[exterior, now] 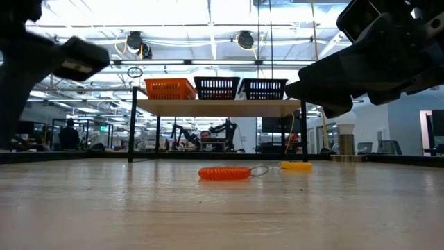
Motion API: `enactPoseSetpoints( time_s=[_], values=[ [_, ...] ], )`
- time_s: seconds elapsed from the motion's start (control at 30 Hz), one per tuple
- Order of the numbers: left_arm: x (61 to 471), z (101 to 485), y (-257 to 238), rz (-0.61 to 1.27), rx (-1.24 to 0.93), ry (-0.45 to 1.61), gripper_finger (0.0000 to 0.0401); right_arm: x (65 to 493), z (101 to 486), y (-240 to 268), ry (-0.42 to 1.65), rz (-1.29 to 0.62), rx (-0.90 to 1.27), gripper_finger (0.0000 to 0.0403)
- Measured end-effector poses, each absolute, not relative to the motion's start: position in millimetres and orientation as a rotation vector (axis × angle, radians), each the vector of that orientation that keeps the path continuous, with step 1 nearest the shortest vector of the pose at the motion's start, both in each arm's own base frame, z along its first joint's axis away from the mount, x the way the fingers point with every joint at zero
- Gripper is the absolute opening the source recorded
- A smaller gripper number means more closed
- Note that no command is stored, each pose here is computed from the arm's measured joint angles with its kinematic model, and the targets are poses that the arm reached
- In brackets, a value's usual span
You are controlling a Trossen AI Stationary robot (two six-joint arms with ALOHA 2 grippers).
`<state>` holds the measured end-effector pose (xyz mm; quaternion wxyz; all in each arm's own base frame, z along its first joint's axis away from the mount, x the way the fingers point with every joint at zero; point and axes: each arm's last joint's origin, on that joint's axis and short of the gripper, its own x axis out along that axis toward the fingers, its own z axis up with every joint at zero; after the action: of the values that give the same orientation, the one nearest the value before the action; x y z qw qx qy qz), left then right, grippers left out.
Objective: Pick & Place Office Desk Supplies
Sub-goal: Put the orange spring keychain into the right black basket on the shelf
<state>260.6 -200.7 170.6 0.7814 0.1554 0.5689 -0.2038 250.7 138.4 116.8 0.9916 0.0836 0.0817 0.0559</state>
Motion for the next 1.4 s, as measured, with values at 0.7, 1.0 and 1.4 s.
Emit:
enactPoseSetpoints(
  time_s=[0.7, 1.0, 1.4],
  values=[
    [270.0, 158.2, -195.4, -0.439, 0.190, 1.303, 0.0016, 250.7, 116.7, 138.4, 0.165, 0.112, 0.167, 0.0160],
    [279.2, 162.0, -187.7, -0.392, 0.189, 1.258, 0.0001, 250.7, 116.6, 138.3, 0.165, 0.111, 0.167, 0.0160],
    [319.9, 227.3, -185.0, -0.433, 0.267, 1.076, 0.0000, 250.7, 116.7, 138.3, 0.165, 0.110, 0.167, 0.0160]
  ],
)
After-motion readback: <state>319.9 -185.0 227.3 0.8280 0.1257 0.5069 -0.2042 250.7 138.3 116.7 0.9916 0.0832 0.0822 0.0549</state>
